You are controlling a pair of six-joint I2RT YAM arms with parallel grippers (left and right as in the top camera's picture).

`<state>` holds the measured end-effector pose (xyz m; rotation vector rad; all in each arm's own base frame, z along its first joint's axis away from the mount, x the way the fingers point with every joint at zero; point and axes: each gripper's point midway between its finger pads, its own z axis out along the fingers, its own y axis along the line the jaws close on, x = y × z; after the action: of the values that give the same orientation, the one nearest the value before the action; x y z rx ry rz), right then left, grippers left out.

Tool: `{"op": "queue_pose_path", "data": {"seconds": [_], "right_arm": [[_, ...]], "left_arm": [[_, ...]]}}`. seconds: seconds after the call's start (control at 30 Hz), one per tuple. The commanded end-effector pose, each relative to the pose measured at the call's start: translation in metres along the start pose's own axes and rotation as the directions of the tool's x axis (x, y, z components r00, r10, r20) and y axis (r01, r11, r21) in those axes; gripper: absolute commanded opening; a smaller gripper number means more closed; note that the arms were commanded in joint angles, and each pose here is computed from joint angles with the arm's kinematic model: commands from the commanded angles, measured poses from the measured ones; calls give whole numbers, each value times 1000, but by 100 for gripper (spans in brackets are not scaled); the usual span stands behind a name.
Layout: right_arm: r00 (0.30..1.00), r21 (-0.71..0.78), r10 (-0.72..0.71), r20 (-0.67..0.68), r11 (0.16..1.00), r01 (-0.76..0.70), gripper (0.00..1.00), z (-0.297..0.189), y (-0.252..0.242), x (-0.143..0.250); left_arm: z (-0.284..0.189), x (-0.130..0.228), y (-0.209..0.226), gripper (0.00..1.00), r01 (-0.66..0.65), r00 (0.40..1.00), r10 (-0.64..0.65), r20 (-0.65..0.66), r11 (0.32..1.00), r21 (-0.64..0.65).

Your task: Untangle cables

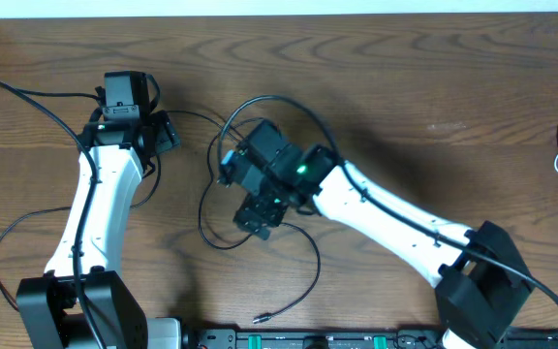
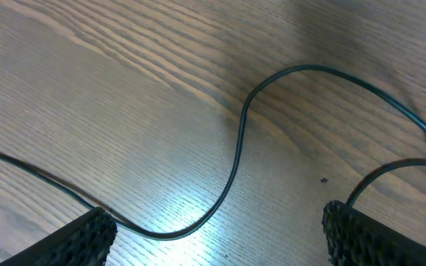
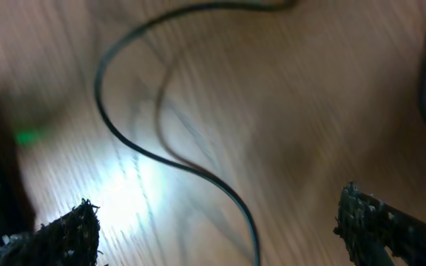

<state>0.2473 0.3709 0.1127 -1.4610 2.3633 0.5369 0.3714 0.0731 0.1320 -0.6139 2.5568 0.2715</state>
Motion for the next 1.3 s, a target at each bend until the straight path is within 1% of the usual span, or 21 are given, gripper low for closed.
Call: {"op": "queue_pose_path", "data": {"seconds": [0.0, 0.23, 0.4, 0.57, 0.73, 1.0, 1.1, 1.17, 1.23, 1.27], "right_arm": [[998, -11, 47, -31, 999, -47, 99, 21, 7, 3], [999, -34, -14, -33, 999, 13, 99, 61, 33, -1], [998, -46, -18, -54, 999, 15, 99, 88, 39, 4], [998, -45, 29, -60, 999, -31, 99, 107, 37, 7], [998, -45, 31, -51, 998, -33, 99, 116, 35, 6], [999, -55, 10, -51, 998, -12, 99, 119, 46, 6], [998, -50, -3, -56, 999, 0, 89, 123, 50, 7], [998, -31, -10, -64, 999, 8, 85, 126, 50, 10], [998, -30, -20, -64, 999, 18, 73, 127, 52, 10], [998, -27, -22, -65, 999, 20, 63, 127, 53, 10]], "left_arm": [[2, -1, 1, 90, 8, 1000, -8, -2, 1000, -5], [1, -1, 1, 91, 8, 1000, -8, -2, 1000, -5], [1, -1, 1, 90, 8, 1000, -8, -2, 1000, -5], [2, -1, 1, 90, 8, 1000, -8, -2, 1000, -5], [2, -1, 1, 90, 8, 1000, -8, -2, 1000, -5], [2, -1, 1, 90, 8, 1000, -8, -2, 1000, -5], [2, -1, 1, 90, 8, 1000, -8, -2, 1000, -5], [2, -1, 1, 90, 8, 1000, -8, -2, 1000, -5], [2, -1, 1, 91, 8, 1000, -8, -2, 1000, -5], [2, -1, 1, 90, 8, 1000, -8, -2, 1000, -5]]}}
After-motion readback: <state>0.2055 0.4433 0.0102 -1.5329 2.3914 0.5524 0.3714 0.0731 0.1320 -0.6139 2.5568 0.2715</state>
